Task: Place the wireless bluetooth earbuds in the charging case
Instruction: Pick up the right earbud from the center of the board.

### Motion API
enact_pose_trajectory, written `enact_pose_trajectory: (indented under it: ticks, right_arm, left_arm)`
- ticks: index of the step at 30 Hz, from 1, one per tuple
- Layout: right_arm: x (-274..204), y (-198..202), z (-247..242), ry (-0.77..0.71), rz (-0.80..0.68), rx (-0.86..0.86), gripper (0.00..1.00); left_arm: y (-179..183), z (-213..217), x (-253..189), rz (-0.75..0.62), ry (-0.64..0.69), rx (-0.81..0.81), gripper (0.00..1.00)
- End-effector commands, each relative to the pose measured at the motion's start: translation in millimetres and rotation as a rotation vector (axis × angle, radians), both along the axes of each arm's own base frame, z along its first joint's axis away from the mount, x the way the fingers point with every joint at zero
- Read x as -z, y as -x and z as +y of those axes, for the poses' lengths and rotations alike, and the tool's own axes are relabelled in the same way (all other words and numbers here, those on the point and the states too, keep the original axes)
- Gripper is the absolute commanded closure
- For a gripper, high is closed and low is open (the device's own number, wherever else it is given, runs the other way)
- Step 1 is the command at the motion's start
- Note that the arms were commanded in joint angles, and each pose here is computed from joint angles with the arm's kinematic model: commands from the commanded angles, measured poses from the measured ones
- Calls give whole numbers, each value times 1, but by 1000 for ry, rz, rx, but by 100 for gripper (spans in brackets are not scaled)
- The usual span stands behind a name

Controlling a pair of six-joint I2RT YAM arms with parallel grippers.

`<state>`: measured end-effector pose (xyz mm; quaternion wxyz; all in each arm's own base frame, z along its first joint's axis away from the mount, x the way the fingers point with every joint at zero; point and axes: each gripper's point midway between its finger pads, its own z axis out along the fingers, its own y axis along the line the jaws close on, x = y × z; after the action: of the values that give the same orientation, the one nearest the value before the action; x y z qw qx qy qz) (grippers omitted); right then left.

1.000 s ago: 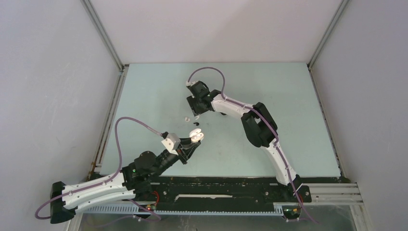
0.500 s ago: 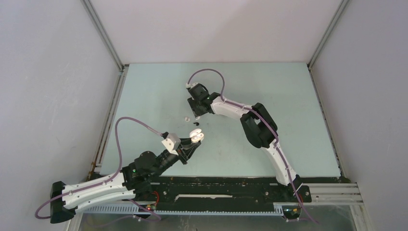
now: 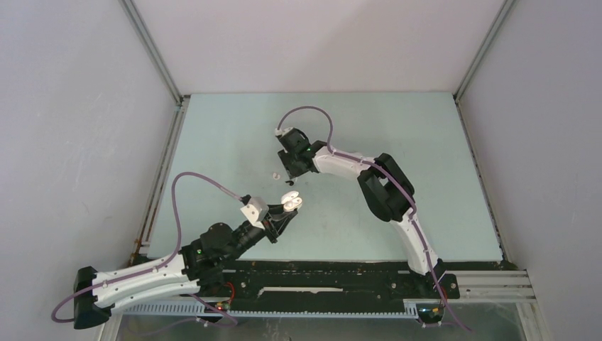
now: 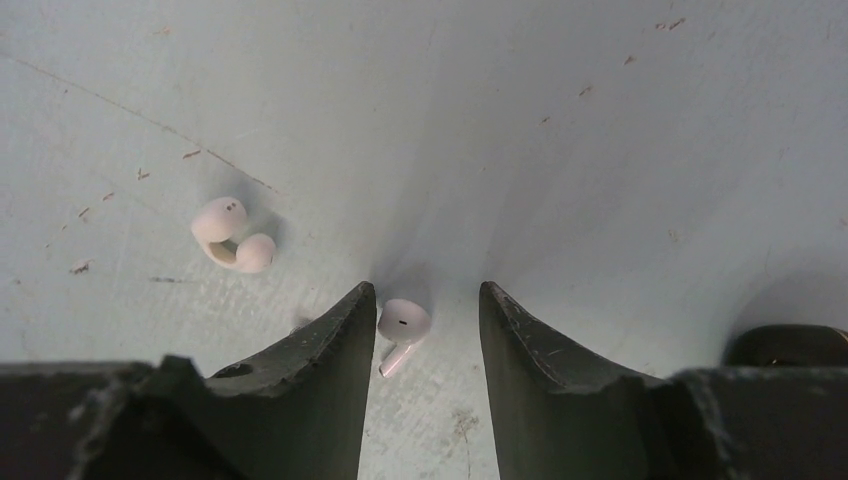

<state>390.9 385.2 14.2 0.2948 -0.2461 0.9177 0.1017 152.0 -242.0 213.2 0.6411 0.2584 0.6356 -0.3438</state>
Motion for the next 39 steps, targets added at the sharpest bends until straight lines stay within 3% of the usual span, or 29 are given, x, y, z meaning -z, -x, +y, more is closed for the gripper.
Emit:
enact_pose_trajectory:
  ticks: [1,25,29,32,39]
  right_arm:
    - [0,24,-1,-1,64,-31,56]
    - [15,35,-1,7,117,-53,77]
    - [3,35,-1,-10,98,-61,86]
    - [-11,34,-2,-21,66,-66,99]
    - [-66,27,-18,-36,-70,-88,100]
  left_arm:
    - [3,-4,-20,-18,68,20,100]
    - [3,-9,-14,-12,50,31,100]
    - [3,-10,-11,-12,45,32,100]
    - [3,-9,-11,-12,52,29,100]
    - [1,-6,-9,-11,76,14,100]
